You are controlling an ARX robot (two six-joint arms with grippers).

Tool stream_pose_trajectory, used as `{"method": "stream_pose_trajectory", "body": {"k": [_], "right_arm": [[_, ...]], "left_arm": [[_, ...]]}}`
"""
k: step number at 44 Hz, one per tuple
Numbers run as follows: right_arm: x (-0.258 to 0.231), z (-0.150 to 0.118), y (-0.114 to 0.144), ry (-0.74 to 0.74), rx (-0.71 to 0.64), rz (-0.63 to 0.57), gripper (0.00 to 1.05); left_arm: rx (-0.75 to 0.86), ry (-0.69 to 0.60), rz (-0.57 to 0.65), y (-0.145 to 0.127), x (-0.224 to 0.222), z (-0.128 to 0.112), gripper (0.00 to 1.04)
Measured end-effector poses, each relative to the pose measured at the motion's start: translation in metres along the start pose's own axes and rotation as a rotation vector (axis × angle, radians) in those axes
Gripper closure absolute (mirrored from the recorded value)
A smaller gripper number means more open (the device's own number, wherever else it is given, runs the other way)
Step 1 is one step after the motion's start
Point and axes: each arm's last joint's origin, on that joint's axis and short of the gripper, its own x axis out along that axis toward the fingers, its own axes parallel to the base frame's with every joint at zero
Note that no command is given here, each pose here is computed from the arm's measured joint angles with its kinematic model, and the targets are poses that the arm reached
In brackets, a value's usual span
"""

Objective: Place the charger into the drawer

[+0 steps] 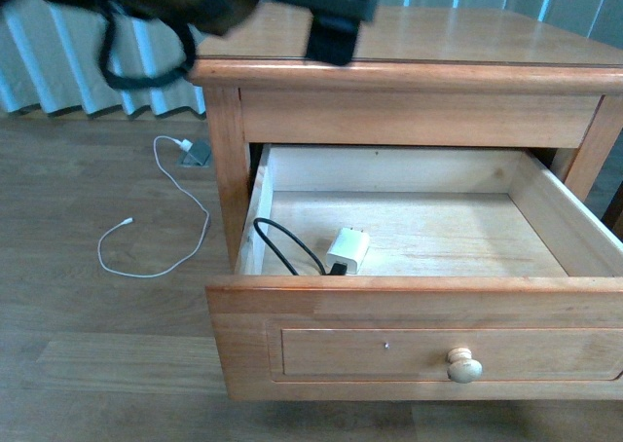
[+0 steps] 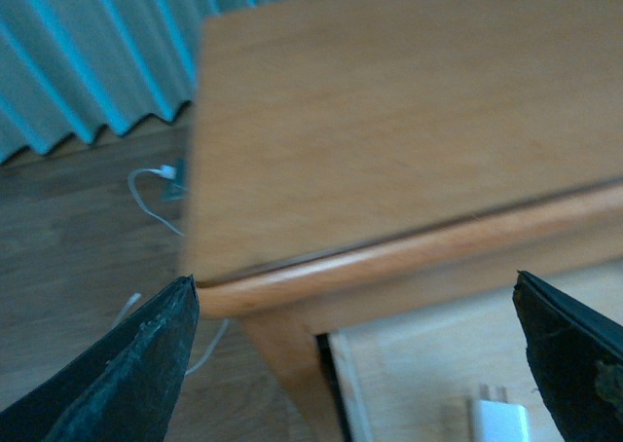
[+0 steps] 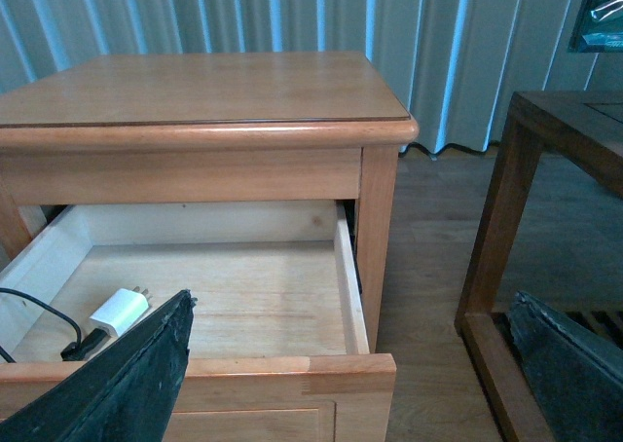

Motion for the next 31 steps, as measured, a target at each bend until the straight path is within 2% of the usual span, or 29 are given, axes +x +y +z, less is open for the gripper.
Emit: {"method": "stream_pose_trajectory", "body": {"k": [8,14,24,31], "right_arm": [[0.0,0.0,0.0,0.0,0.0,0.0,0.08],[0.0,0.0,0.0,0.0,0.0,0.0,0.08],[0.0,0.0,0.0,0.0,0.0,0.0,0.08],[0.0,0.0,0.0,0.0,0.0,0.0,0.08]], "left_arm": [[-0.067,-0.102,0.146,0.036,-0.048,0.027,0.06],[-0.107,-0.171,0.253,0.058,-0.098,0.034,0.06],[-0.179,-0.167,0.484,0.096,-0.184,0.003,0.06],[-0.265,-0.177,0.566,0.102,-0.228,-0.016,0.06]]}}
